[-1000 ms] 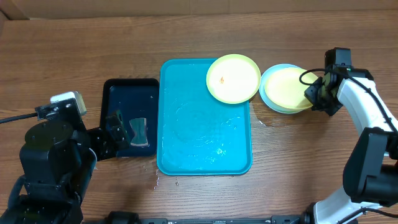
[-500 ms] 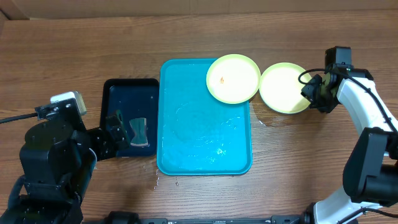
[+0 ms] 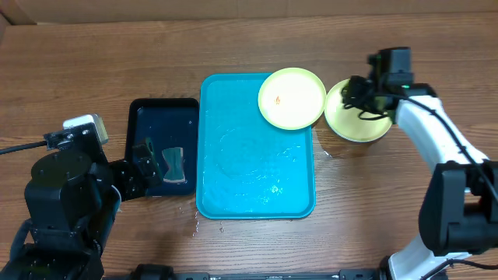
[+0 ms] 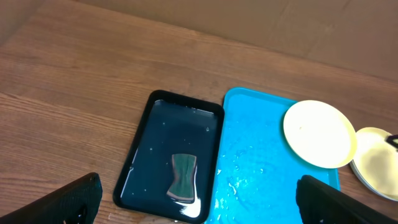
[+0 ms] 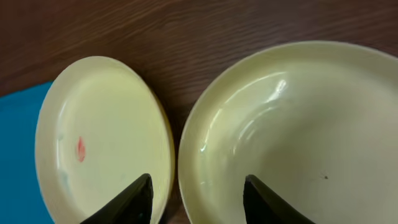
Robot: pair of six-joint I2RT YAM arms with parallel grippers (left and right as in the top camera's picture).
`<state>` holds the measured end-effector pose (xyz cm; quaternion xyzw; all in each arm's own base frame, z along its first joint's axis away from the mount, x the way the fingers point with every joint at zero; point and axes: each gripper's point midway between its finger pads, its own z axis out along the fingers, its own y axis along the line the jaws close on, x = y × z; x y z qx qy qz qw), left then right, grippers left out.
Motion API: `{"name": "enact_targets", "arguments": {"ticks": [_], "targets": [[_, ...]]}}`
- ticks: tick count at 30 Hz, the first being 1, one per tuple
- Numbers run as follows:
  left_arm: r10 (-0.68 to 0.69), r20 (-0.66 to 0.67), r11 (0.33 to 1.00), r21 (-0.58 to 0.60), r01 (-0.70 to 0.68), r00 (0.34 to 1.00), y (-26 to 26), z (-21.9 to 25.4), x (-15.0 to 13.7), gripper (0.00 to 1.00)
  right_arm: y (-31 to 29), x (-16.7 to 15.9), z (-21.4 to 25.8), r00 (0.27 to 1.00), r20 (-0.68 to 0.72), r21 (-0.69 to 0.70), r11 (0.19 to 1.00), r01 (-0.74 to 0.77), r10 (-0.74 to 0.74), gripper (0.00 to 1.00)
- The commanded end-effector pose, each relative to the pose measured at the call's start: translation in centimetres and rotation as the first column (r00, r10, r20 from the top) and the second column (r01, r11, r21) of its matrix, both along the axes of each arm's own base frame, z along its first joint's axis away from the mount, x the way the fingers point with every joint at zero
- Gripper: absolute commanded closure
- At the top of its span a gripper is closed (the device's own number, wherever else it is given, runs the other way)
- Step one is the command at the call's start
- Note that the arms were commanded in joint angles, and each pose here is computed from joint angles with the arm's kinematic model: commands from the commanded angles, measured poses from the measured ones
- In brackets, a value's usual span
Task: Clean dirty plates on tray and stack at the side
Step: 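Grasp the red-marked yellow plate rim with right gripper, drag onto teal tray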
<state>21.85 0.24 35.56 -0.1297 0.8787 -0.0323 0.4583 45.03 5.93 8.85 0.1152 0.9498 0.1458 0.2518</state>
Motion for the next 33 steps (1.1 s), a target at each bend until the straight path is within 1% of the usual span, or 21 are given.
{"name": "enact_targets", "arguments": {"ticks": [1, 5, 8, 14, 19, 21, 22, 24, 25, 26, 28, 29, 33], "targets": [[0.004, 0.02, 1.0, 0.009, -0.004, 1.0, 0.1, 0.7, -0.1, 0.0, 1.3, 0.6, -0.1, 0.998, 0.048, -0.151, 0.988, -0.021, 0.028, 0.5], [0.004, 0.02, 1.0, 0.009, -0.004, 1.0, 0.2, 0.7, -0.1, 0.0, 2.7, 0.7, -0.5, 0.997, 0.061, -0.21, 0.977, -0.032, 0.046, 0.48], [0.004, 0.019, 1.0, 0.009, -0.004, 1.0, 0.1, 0.7, -0.1, 0.0, 3.3, 0.8, -1.4, 0.997, 0.053, -0.225, 0.973, -0.039, 0.052, 0.48], [0.004, 0.02, 1.0, 0.009, -0.004, 1.0, 0.1, 0.7, -0.1, 0.0, 3.3, 0.8, -3.5, 0.999, 0.015, -0.226, 0.973, -0.043, 0.047, 0.48], [0.004, 0.02, 1.0, 0.009, -0.004, 1.0, 0.1, 0.7, -0.1, 0.0, 3.9, 0.7, -5.0, 1.0, -0.017, -0.177, 0.984, -0.026, 0.024, 0.5], [0.004, 0.02, 1.0, 0.009, -0.004, 1.0, 0.2, 0.7, -0.1, 0.0, 4.5, 0.7, -5.1, 0.999, -0.021, -0.15, 0.988, -0.042, 0.04, 0.57], [0.004, 0.02, 1.0, 0.009, -0.004, 1.0, 0.1, 0.7, -0.1, 0.0, 4.7, 0.7, -5.2, 0.999, -0.02, -0.135, 0.99, -0.032, 0.03, 0.66], [0.004, 0.02, 1.0, 0.009, -0.004, 1.0, 0.1, 0.7, -0.1, 0.0, 4.7, 0.8, -5.1, 1.0, -0.02, -0.119, 0.993, -0.007, 0.004, 0.76], [0.004, 0.019, 1.0, 0.009, -0.004, 1.0, 0.1, 0.7, -0.1, 0.0, 4.7, 0.8, -5.1, 1.0, -0.02, -0.115, 0.993, 0.0, -0.002, 0.79], [0.004, 0.02, 1.0, 0.009, -0.004, 1.0, 0.1, 0.7, -0.1, 0.0, 4.8, 0.8, -5.1, 1.0, -0.02, -0.112, 0.994, -0.001, -0.001, 0.85], [0.004, 0.019, 1.0, 0.009, -0.004, 1.0, 0.1, 0.7, -0.1, 0.0, 5.0, 0.8, -5.1, 1.0, -0.021, -0.108, 0.994, -0.006, 0.004, 0.92], [0.004, 0.02, 1.0, 0.009, -0.004, 1.0, 0.1, 0.7, -0.1, 0.0, 5.1, 0.7, -5.1, 1.0, -0.022, -0.108, 0.994, -0.008, 0.005, 0.95], [0.004, 0.019, 1.0, 0.009, -0.004, 1.0, 0.1, 0.7, -0.1, 0.0, 5.5, 0.6, -5.2, 1.0, -0.025, -0.108, 0.994, -0.019, 0.016, 0.96]]}}
